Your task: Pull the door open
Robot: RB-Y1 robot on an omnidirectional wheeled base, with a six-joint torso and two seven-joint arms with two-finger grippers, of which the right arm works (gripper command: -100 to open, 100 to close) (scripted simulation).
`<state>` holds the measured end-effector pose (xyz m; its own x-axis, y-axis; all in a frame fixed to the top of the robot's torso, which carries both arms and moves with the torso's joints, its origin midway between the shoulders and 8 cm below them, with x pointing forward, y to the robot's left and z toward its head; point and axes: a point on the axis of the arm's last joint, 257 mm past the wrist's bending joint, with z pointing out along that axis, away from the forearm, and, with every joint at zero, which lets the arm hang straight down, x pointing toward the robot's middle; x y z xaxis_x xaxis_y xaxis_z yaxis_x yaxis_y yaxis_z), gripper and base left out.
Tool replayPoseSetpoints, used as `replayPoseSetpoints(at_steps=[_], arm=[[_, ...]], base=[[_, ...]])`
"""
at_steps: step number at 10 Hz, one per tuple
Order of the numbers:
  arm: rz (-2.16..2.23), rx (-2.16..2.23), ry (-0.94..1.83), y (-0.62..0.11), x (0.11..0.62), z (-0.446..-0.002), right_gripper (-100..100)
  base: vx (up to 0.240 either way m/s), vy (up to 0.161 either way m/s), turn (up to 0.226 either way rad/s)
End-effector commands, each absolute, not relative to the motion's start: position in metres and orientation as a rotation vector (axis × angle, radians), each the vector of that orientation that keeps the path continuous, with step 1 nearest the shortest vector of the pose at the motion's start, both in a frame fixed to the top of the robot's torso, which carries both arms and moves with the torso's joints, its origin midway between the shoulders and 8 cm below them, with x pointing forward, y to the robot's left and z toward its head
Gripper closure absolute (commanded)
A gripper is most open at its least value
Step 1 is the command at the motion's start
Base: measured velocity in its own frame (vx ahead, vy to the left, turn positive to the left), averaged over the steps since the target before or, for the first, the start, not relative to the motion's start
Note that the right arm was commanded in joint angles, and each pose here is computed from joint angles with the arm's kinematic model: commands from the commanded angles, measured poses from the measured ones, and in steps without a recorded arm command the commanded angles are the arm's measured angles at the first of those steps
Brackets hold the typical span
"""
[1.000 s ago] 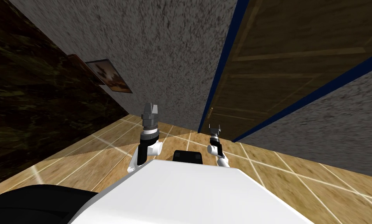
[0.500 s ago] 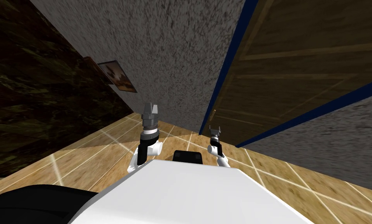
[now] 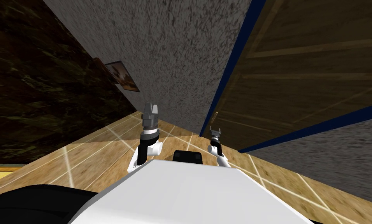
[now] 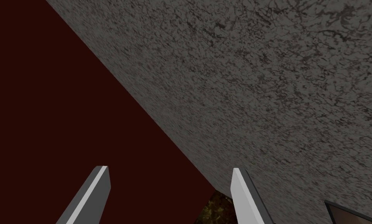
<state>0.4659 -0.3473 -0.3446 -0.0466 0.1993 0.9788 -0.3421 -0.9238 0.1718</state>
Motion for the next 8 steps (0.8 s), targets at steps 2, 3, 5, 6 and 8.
replayPoseSetpoints(at_steps=[2,3,5,6,8], arm=[[2.022,1.908,-0.225,-0.357,0.464,-0.358,-100],[2.022,1.908,-0.225,-0.357,0.464,-0.358,-100],[2.015,1.929,-0.271,-0.362,0.462,-0.366,-100],[2.011,1.938,-0.294,-0.365,0.462,-0.370,-100],[2.000,1.960,-0.352,-0.373,0.459,-0.379,-100]], base=[[0.060,-0.064,0.104],[0.036,-0.040,0.047],[0.036,-0.033,0.079],[0.048,-0.051,0.079],[0.067,-0.069,0.115]])
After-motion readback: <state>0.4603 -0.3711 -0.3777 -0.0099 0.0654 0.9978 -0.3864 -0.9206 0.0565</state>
